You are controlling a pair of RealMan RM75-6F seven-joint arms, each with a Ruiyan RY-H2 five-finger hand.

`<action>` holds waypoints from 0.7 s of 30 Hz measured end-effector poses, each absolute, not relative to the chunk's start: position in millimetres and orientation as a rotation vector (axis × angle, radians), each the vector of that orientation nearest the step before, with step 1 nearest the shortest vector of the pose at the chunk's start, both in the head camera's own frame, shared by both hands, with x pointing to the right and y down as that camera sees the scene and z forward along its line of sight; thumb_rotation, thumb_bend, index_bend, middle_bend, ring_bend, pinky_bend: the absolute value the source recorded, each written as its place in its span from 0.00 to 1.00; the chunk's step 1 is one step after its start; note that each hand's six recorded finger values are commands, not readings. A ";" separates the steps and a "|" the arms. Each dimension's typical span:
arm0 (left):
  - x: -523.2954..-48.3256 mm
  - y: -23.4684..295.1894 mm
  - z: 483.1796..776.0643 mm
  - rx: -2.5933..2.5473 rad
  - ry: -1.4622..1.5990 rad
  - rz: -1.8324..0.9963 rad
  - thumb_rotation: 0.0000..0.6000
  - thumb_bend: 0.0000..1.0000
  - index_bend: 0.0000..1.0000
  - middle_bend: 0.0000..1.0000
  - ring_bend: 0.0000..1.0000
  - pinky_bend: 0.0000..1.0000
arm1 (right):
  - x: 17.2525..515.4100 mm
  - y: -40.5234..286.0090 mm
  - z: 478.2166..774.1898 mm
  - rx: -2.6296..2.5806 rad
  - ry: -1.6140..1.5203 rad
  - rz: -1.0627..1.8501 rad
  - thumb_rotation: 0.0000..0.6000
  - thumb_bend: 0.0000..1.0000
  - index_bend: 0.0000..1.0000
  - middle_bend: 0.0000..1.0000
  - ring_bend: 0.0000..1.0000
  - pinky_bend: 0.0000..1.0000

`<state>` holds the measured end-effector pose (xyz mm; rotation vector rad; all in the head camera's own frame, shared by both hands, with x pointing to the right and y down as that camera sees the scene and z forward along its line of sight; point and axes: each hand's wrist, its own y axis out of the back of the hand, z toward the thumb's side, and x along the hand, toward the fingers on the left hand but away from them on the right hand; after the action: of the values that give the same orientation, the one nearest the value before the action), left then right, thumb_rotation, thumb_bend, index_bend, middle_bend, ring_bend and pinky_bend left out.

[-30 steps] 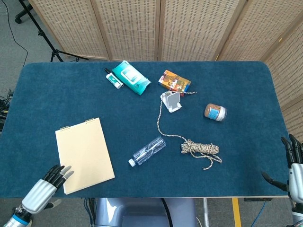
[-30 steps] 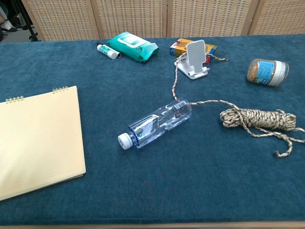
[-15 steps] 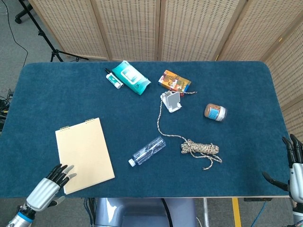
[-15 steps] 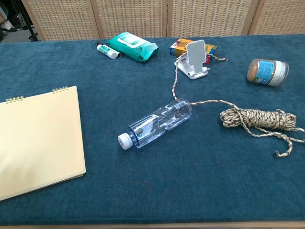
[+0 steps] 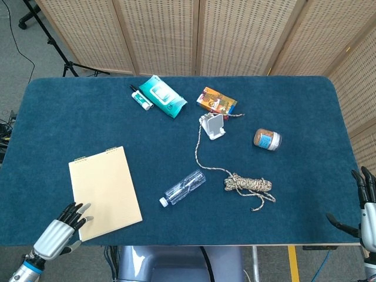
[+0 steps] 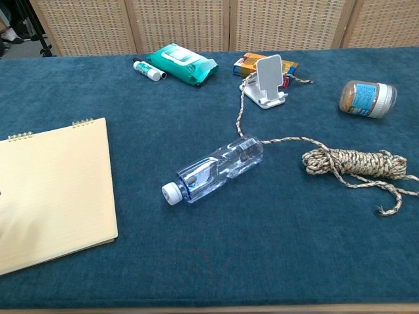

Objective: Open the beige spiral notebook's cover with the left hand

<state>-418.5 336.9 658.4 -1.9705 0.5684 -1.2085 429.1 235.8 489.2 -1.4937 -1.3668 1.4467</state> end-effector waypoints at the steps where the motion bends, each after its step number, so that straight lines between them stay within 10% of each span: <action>1: -418.8 336.6 658.5 -1.971 0.571 -1.208 1.00 0.24 0.27 0.00 0.00 0.00 | 429.0 235.8 489.3 -1.494 -1.366 1.447 1.00 0.13 0.04 0.00 0.00 0.00; 21: -420.7 336.9 662.9 -1.971 0.570 -1.217 1.00 0.25 0.28 0.00 0.00 0.00 | 428.5 236.1 489.6 -1.493 -1.363 1.450 1.00 0.13 0.04 0.00 0.00 0.00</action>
<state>-420.7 336.9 662.9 -1.9712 0.5700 -1.2167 428.5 236.1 489.6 -1.4926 -1.3628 1.4500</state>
